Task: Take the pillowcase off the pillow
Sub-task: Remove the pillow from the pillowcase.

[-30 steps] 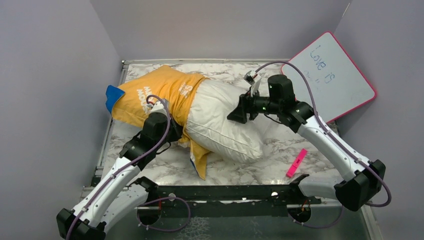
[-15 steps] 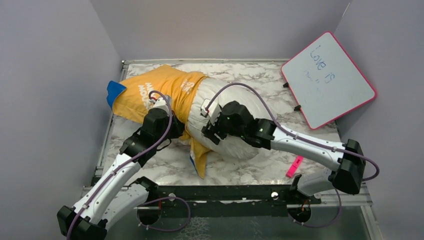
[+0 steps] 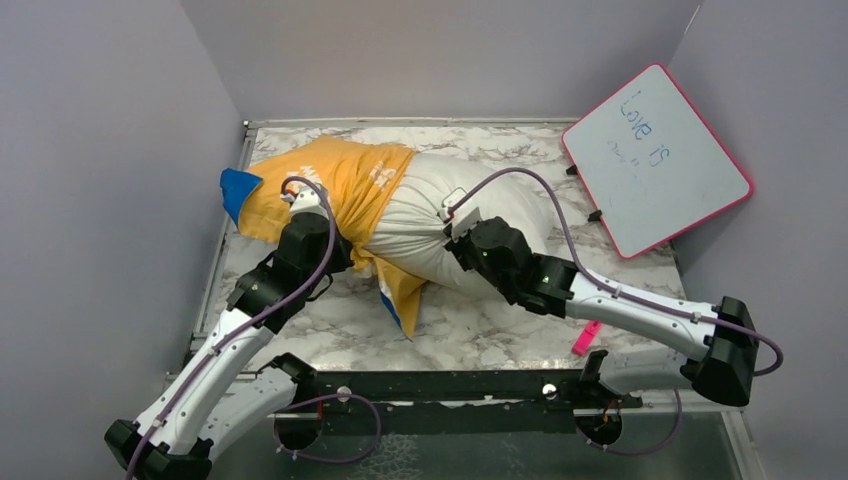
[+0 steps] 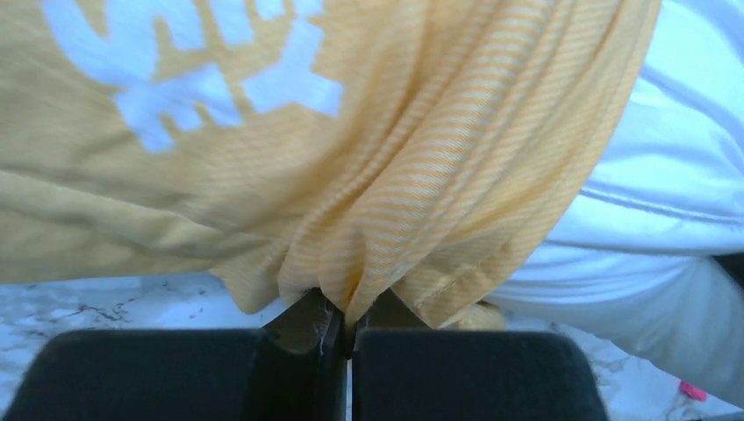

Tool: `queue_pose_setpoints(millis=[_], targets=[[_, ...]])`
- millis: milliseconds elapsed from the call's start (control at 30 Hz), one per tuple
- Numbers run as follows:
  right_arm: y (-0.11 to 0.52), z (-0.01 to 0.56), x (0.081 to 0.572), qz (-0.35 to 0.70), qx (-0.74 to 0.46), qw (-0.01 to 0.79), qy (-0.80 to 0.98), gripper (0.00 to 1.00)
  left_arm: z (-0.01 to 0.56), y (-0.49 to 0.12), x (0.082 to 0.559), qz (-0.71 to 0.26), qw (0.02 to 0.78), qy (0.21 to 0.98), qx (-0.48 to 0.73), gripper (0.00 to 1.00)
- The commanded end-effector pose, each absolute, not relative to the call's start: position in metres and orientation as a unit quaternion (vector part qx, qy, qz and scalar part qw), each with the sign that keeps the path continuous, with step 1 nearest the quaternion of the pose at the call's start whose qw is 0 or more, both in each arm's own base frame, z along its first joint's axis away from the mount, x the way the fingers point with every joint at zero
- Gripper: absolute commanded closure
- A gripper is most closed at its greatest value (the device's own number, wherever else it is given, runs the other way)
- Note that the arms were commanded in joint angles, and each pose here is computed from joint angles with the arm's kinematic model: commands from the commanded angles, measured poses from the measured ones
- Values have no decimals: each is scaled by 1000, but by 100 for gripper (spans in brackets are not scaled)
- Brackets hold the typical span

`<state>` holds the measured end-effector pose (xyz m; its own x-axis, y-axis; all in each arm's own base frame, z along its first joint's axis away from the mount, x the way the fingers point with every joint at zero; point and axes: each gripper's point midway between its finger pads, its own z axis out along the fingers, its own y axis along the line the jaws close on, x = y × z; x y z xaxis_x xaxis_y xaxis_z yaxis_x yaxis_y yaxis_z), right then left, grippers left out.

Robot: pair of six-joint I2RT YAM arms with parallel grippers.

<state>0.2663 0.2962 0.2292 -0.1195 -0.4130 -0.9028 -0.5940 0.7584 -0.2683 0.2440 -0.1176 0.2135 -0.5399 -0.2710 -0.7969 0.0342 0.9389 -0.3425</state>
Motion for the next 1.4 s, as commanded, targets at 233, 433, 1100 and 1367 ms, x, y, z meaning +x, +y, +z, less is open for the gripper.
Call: queue_pose_setpoints(millis=[233,433,1100,1367], targets=[[241,184,253,63,-270,508,815,100,285,-113,253,-160,530,832,-43,30],[246,170,233,106,-292,475,823,99,316,-145,251,-218,522,824,36,4],[230,155,190,169,-258,411,858,99,212,-33,318,-55,407,905,-111,100],[282,248,170,325,-294,429,790,56,195,-86,292,-201,369,907,-37,100]])
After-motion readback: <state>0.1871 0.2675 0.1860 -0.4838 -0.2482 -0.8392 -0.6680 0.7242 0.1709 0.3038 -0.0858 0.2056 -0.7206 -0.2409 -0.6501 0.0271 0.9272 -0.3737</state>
